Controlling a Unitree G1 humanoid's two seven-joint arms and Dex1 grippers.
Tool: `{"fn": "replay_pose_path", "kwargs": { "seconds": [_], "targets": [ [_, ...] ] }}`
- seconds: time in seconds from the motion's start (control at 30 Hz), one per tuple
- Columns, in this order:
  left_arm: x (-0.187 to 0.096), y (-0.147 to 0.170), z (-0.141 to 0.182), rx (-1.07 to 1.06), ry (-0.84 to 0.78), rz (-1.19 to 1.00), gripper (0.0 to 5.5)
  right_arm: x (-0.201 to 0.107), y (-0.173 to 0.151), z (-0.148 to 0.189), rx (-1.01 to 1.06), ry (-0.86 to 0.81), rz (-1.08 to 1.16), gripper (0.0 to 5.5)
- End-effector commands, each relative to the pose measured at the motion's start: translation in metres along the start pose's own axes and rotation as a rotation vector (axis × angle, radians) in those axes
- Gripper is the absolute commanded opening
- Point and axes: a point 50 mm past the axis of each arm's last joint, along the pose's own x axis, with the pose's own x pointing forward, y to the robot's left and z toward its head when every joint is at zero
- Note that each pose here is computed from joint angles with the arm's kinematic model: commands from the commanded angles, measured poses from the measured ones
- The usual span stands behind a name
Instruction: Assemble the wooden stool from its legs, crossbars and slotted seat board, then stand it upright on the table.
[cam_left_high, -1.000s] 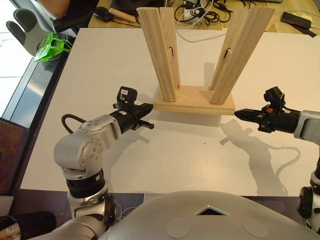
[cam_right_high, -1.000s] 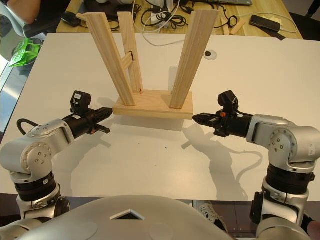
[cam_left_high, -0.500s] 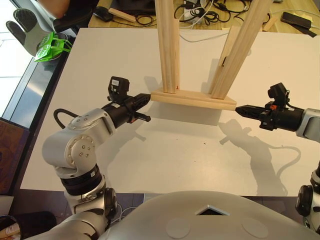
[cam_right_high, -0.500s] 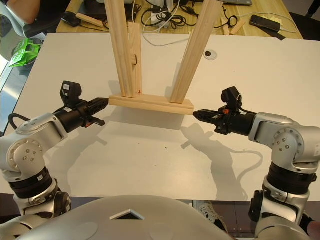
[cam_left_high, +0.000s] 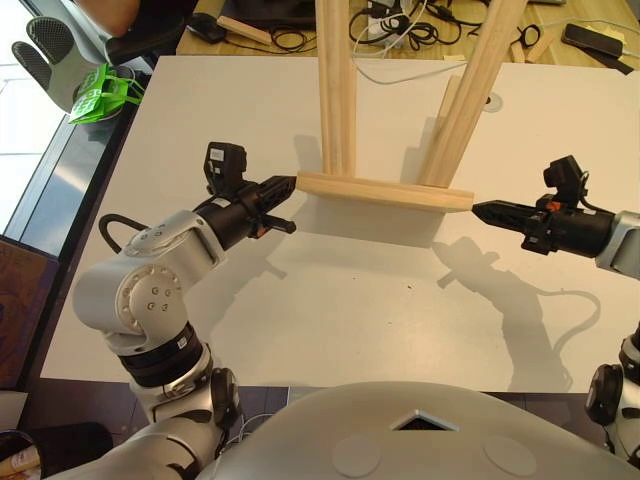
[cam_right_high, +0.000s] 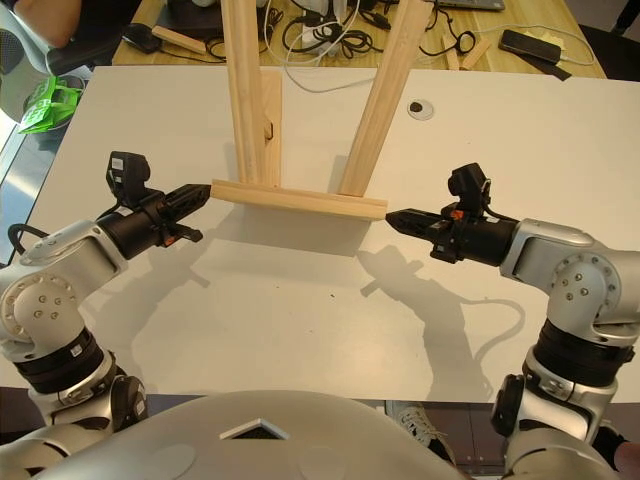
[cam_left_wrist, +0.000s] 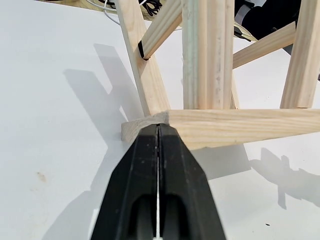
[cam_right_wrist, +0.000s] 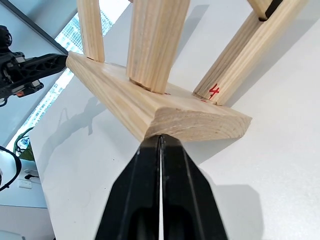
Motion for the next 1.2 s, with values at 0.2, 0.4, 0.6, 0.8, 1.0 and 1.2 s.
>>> {"fn": "replay_pose_path", "kwargs": {
  "seconds": [0.2, 0.4, 0.6, 0.8, 1.0, 1.2],
  "targets": [
    [0.009, -0.058, 0.004, 0.0, 0.002, -0.46, 0.01, 0.02, 0.038, 0.011, -0.076, -0.019, 0.312, 0.0],
    [0.008, -0.06, 0.003, -0.006, 0.003, -0.473, 0.01, 0.019, 0.038, 0.01, -0.072, -0.019, 0.312, 0.0],
    [0.007, -0.06, 0.003, -0.006, 0.009, -0.474, 0.01, 0.017, 0.034, 0.008, -0.067, -0.018, 0.287, 0.0],
    [0.004, -0.059, 0.001, 0.004, 0.025, -0.477, 0.01, 0.008, 0.021, 0.01, -0.064, -0.028, 0.222, 0.0],
    [-0.003, -0.049, -0.002, 0.057, 0.059, -0.435, 0.01, 0.0, 0.004, 0.003, -0.079, -0.017, 0.132, 0.0],
    [-0.008, -0.012, 0.007, 0.072, 0.045, -0.242, 0.01, -0.02, -0.026, 0.001, -0.084, -0.042, -0.011, 0.0]
  ]
}}
